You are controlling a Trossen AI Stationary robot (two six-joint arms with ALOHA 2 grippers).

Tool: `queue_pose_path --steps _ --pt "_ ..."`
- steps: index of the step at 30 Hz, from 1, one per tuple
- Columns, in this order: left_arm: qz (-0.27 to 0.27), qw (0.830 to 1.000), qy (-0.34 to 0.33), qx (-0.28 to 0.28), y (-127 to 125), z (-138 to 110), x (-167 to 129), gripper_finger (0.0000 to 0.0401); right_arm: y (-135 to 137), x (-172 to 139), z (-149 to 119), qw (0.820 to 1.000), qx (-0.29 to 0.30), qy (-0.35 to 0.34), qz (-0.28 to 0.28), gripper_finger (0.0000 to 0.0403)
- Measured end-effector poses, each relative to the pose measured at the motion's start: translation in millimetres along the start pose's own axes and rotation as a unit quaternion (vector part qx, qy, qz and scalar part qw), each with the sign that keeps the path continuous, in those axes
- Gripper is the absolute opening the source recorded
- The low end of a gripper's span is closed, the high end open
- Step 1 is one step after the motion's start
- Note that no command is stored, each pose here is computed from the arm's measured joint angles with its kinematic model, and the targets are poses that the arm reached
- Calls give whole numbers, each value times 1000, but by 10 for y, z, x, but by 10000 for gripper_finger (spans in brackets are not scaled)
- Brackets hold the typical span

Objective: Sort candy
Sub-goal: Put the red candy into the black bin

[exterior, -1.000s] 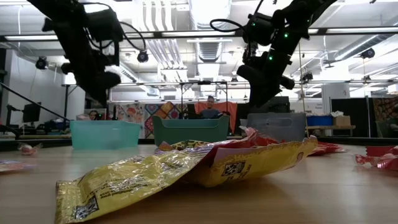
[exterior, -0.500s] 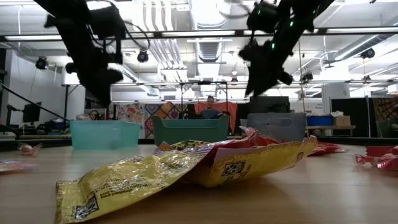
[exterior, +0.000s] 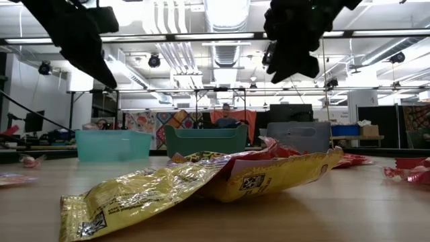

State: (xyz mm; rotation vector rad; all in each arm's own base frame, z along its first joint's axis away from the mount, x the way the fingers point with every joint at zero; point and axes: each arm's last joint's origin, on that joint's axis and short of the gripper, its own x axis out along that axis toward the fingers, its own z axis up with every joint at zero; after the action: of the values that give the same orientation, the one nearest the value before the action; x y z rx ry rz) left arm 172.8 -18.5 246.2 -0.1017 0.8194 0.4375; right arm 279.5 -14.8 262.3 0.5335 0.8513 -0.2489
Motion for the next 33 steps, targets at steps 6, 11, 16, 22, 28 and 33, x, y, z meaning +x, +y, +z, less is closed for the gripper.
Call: queue_pose_path --steps 6,11,16,22,28,33 --pt "-22 999 -17 17 -128 14 10 95 151 155 -142 999 0 36 -5 138" --pt "-20 999 -18 31 -154 25 47 95 162 384 -241 996 -37 73 -38 138" --pt "-19 998 -15 49 -171 27 76 95 95 560 -369 986 -56 122 -101 138" --pt "-17 998 -25 61 -182 47 84 95 47 688 -417 979 -67 138 -136 138" --pt "14 997 -39 62 -166 57 84 95 95 803 -400 971 -110 136 -164 138" --pt "14 997 -39 62 -166 57 84 95 160 926 -353 964 -141 139 -175 138"
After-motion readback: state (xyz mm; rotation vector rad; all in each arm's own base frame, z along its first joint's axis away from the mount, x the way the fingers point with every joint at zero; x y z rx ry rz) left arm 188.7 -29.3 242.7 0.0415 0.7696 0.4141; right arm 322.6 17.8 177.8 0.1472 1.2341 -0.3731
